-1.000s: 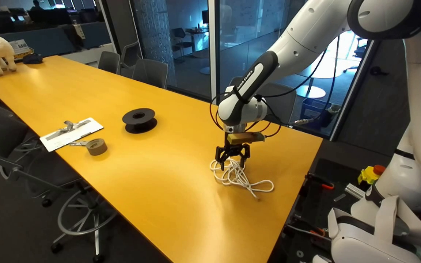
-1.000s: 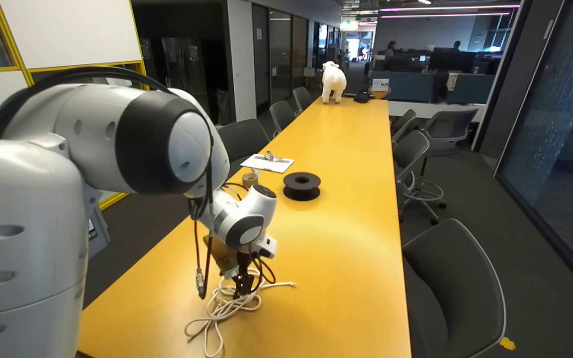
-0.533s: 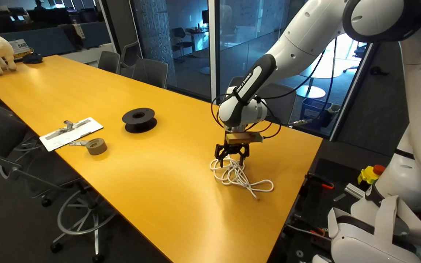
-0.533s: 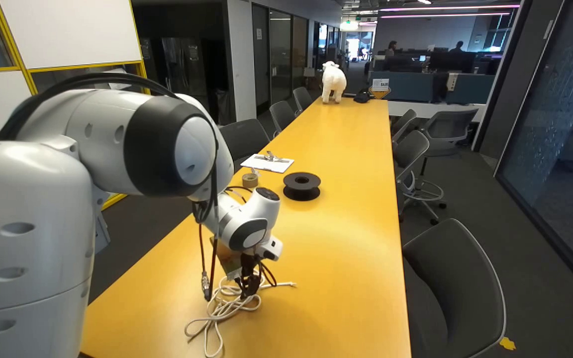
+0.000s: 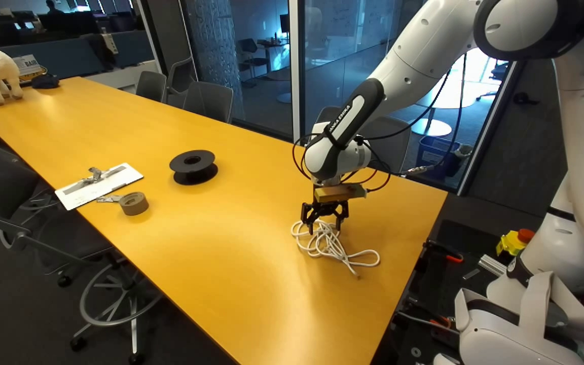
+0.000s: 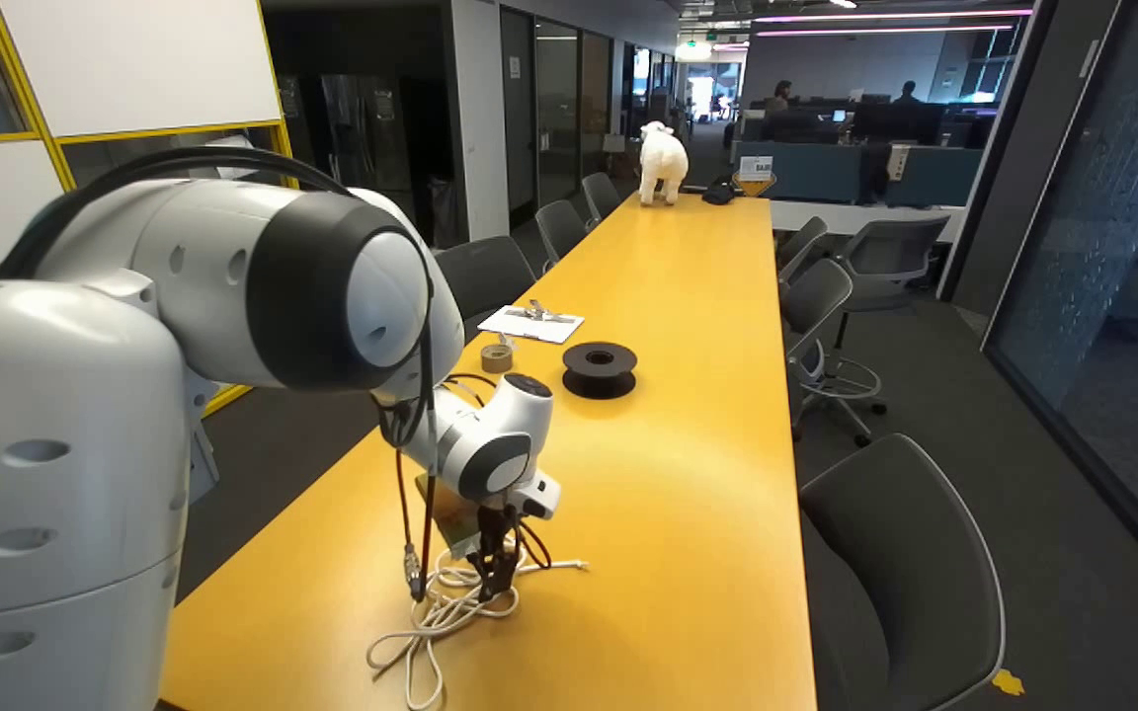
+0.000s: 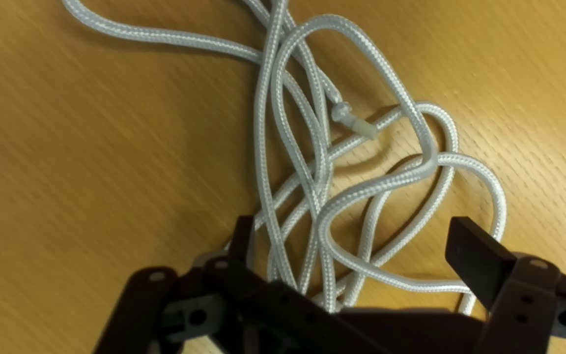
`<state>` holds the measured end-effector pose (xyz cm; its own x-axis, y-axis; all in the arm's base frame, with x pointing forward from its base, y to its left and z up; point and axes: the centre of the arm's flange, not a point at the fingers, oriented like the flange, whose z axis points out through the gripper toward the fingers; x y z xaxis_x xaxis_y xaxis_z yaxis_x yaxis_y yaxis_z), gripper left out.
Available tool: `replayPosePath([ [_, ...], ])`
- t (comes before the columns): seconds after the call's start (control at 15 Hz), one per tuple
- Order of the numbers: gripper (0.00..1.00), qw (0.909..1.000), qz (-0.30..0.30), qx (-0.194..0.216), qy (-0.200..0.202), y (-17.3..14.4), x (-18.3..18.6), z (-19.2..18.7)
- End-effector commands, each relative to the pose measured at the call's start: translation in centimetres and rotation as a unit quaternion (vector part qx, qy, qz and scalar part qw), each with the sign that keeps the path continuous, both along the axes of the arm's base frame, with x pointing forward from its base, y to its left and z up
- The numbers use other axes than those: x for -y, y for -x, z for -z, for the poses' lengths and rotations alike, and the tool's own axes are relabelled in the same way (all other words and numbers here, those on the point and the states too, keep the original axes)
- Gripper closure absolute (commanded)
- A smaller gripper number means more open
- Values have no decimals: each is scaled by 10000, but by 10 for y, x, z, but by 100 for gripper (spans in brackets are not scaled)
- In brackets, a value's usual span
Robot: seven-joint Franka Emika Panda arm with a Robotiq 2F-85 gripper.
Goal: Untangle the rope on the table.
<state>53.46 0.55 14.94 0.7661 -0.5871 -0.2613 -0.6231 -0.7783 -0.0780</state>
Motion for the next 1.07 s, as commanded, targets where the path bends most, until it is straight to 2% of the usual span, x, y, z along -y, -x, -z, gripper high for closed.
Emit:
replayPosePath([
  [0.0, 0, 10000, 11, -72, 61, -5, -1, -3],
  [0.07, 0, 10000, 42, -61, 48, -5, -1, -3],
  [0.13, 25, 10000, -1, -73, 38, -4, -1, -3],
  [0.2, 26, 9999, -48, -104, 19, -4, -1, -2],
  [0.6, 73, 9995, -172, -228, -105, -2, 0, -2],
  [0.8, 96, 9997, -118, -148, -133, -7, 11, -12],
  [1.0, 100, 10000, 14, 24, 23, -23, 27, -27],
])
